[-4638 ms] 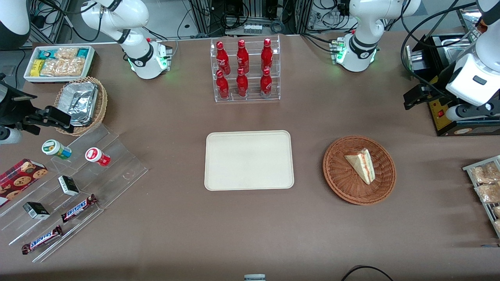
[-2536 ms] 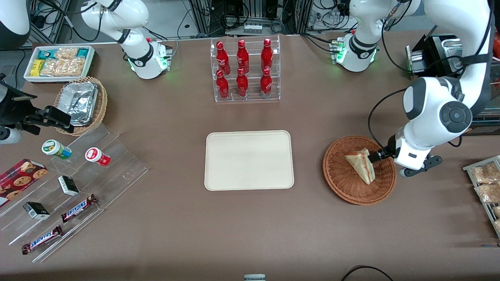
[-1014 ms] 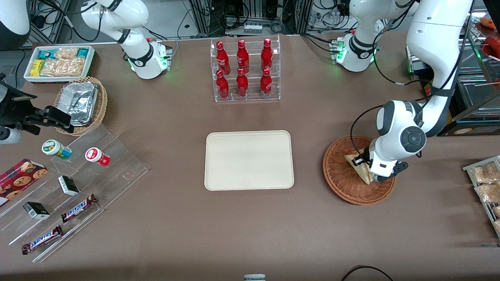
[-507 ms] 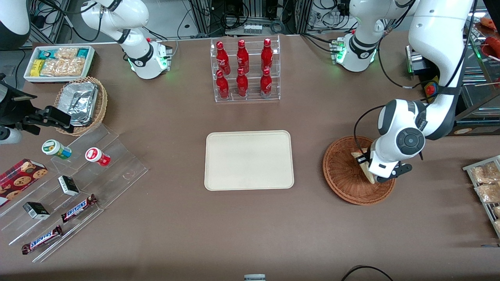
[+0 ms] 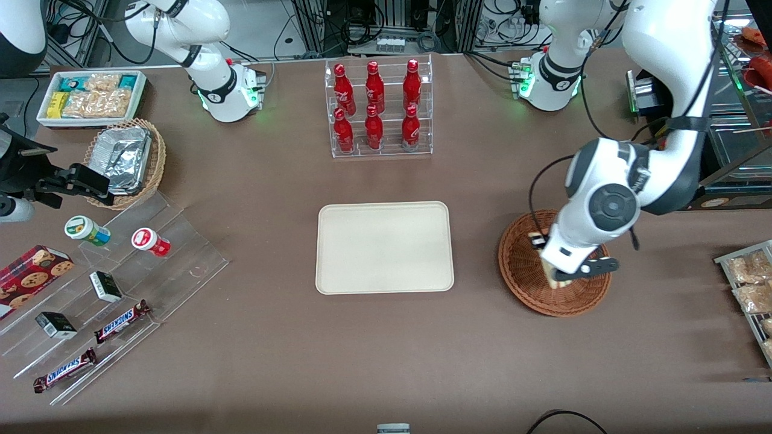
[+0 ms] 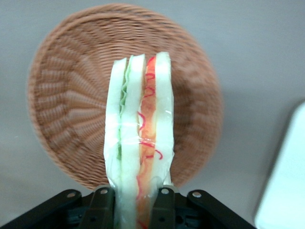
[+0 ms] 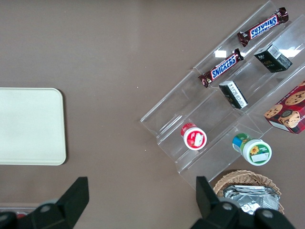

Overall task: Place sandwich from basket to tray
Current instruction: 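Carry the held sandwich over the cream tray with the left gripper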

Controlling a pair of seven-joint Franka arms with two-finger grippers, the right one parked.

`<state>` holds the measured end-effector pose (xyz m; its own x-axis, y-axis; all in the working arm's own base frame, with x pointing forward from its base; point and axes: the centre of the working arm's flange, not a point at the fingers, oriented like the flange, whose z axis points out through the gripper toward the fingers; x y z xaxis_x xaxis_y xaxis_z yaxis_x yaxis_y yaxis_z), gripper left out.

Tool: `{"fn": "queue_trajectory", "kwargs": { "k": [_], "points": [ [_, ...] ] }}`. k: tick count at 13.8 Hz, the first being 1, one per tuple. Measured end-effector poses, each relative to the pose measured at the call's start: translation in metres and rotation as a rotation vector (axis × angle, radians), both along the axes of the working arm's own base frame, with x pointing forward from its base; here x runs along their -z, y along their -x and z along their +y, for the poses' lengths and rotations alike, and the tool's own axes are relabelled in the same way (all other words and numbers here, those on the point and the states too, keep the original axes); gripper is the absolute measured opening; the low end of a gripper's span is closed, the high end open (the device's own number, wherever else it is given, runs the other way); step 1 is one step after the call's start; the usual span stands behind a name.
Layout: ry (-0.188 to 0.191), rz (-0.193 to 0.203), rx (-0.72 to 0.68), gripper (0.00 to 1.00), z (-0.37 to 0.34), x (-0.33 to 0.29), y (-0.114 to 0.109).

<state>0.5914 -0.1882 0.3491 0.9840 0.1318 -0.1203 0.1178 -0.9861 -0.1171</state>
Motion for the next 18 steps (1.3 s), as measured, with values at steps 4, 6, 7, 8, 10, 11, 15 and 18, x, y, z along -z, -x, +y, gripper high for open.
{"fn": "queue_trajectory", "kwargs": {
  "k": [4,6,7,8,10,11,15,18],
  "points": [
    [0.054,-0.031,0.114,0.19,-0.074,-0.019,0.018],
    [0.086,-0.054,0.139,0.19,-0.111,-0.017,0.026],
    [0.099,-0.062,0.141,0.19,-0.129,-0.011,0.029],
    [0.113,-0.067,0.136,0.19,-0.148,-0.003,0.033],
    [0.137,-0.062,0.125,0.19,-0.185,0.015,0.039],
    [0.146,-0.054,0.129,0.19,-0.202,0.026,0.042],
    [0.166,-0.049,0.155,0.19,-0.232,0.058,0.043],
    [0.137,-0.035,0.190,0.19,-0.238,0.081,0.048]
  ]
}}
